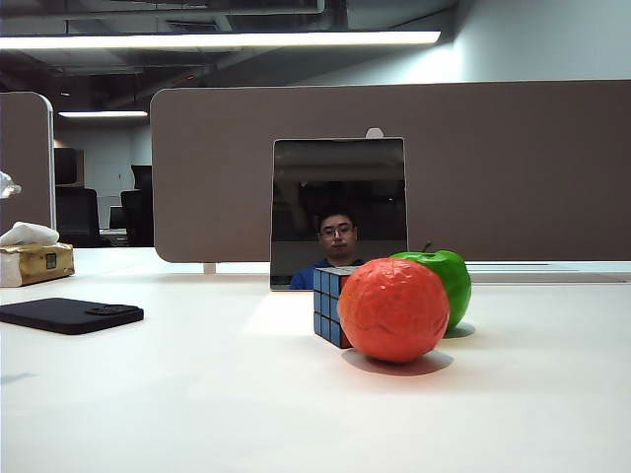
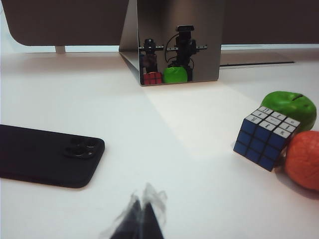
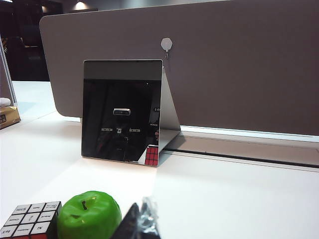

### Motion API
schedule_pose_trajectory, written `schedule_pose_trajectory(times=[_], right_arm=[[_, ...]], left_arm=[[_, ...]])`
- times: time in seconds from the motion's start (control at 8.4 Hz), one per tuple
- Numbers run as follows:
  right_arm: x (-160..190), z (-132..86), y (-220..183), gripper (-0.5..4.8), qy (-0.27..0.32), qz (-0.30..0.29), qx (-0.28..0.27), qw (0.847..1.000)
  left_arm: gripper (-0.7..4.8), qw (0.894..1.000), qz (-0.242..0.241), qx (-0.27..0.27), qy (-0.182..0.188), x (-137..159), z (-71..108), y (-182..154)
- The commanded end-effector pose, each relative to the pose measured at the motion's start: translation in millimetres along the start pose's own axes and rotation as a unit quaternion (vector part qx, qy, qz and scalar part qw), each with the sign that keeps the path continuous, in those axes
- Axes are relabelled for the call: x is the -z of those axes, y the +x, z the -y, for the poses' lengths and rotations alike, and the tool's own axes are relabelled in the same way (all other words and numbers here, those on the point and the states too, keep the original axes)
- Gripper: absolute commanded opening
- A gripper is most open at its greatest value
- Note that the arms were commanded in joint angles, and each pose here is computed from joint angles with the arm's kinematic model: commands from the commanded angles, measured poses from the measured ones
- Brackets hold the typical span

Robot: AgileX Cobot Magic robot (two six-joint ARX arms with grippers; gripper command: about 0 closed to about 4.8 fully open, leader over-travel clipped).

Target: Move all the fruits on the tabletop near the face of the Rubik's cube that has the color most similar to each fruit.

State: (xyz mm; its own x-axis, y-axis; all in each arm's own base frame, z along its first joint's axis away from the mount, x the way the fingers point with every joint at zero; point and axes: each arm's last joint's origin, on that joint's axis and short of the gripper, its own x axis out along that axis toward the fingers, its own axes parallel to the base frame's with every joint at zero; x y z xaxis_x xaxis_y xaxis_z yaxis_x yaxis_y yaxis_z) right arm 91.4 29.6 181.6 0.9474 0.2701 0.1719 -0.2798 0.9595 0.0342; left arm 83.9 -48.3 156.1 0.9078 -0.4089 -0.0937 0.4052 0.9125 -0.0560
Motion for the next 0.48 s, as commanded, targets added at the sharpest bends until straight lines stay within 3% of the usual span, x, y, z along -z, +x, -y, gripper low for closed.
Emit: schedule_pose_trajectory(times=[0.12,0.24,0.36,0.48], right_arm=[[-6.2,16.5,-1.0,-0.01,-0.016,0.031,0.065,0.997],[-7.2,19.4,-1.6,-0.01,-0.018,0.035,0.066,0.997],[-14.3,28.4,-4.6,-0.01,-0.033,0.066,0.077,0.994],[-14.7,28.9,-4.8,-0.01,-0.034,0.068,0.079,0.994]], left_arm=[[-0.05,0.996,-0.005,-0.082,0.024,-0.3,-15.8,0.0],[-0.05,0.996,-0.004,-0.083,0.02,-0.7,-20.6,-0.3],[-0.05,0.994,0.078,-0.079,0.025,-17.4,-37.6,-5.5],[-0.05,0.993,0.081,-0.085,0.024,-18.0,-39.0,-6.1]])
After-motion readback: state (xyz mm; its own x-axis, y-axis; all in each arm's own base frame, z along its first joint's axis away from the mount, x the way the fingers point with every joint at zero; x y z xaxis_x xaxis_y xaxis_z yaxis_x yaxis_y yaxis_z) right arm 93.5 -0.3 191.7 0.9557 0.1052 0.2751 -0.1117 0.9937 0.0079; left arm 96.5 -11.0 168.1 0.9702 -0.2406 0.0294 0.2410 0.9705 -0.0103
